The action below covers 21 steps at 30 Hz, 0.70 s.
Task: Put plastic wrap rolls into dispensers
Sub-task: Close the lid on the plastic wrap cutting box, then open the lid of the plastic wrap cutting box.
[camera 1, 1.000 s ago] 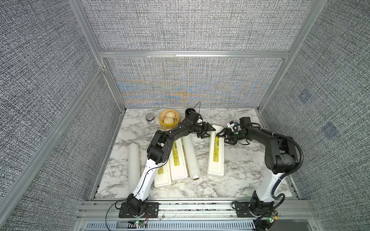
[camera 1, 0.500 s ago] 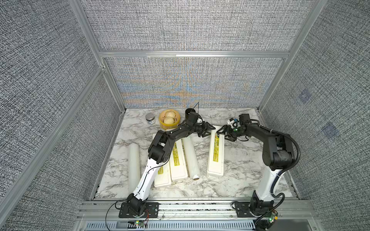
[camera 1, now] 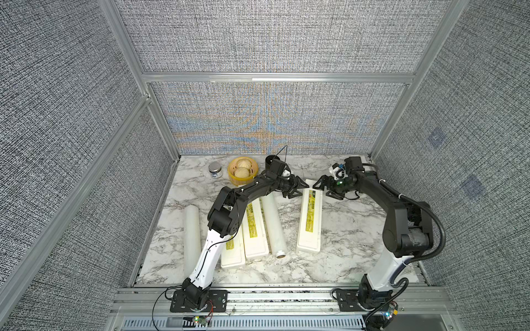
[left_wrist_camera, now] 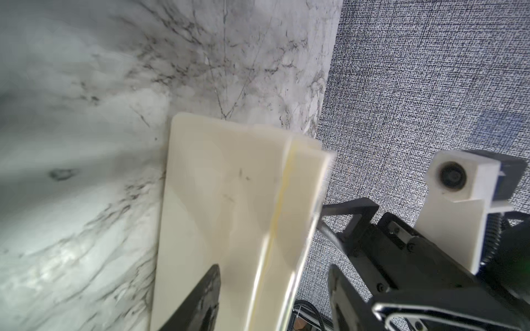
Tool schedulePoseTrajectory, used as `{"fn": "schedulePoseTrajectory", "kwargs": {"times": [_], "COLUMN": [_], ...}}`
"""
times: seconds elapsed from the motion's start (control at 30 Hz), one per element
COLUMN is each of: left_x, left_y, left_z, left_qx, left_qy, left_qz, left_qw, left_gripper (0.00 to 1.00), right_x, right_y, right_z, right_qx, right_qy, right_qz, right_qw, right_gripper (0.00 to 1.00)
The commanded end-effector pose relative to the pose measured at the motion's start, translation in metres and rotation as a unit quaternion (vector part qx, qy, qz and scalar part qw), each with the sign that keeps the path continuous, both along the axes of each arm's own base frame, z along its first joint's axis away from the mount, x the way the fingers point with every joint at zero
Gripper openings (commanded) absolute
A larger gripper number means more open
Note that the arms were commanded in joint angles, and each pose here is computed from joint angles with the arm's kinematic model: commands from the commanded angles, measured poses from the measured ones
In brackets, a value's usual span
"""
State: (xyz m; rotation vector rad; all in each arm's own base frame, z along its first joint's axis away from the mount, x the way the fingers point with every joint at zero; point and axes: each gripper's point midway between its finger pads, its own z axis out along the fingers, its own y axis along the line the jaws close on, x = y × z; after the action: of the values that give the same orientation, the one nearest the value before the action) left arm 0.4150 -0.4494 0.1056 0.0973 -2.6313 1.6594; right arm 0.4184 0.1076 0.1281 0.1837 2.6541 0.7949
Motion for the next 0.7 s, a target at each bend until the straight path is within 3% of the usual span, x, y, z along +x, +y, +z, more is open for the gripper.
{"fn": "schedulePoseTrajectory", "kwargs": {"times": [0.0, 0.17, 0.67], "left_x": [-0.003, -0.006, -0.019], "left_y": [0.013, 0.029, 0.050], "left_z": [0.007, 0.010, 0.005], "left_qx": [0.025, 0.038, 0.036], "left_qy": [-0.028, -0.039, -0.046], "left_qz": [-0.009, -0.005, -0.006], "left_qw": [0.999, 0.999, 0.998], "left_gripper": [0.59, 0.59, 0.60], "right_x": [-0.023, -0.049, -0.076], "right_y": [-0.015, -0.007, 0.033], "right_z": [-0.007, -0.007, -0.041], "right_qx": [-0.077, -0.151, -0.236], "right_qy": [0.038, 0.062, 0.109], "right_qz": [-0.013, -0.011, -0.016], "right_qw": [0.996, 0.986, 0.965], "right_gripper": [0.92, 0.93, 0.97]}}
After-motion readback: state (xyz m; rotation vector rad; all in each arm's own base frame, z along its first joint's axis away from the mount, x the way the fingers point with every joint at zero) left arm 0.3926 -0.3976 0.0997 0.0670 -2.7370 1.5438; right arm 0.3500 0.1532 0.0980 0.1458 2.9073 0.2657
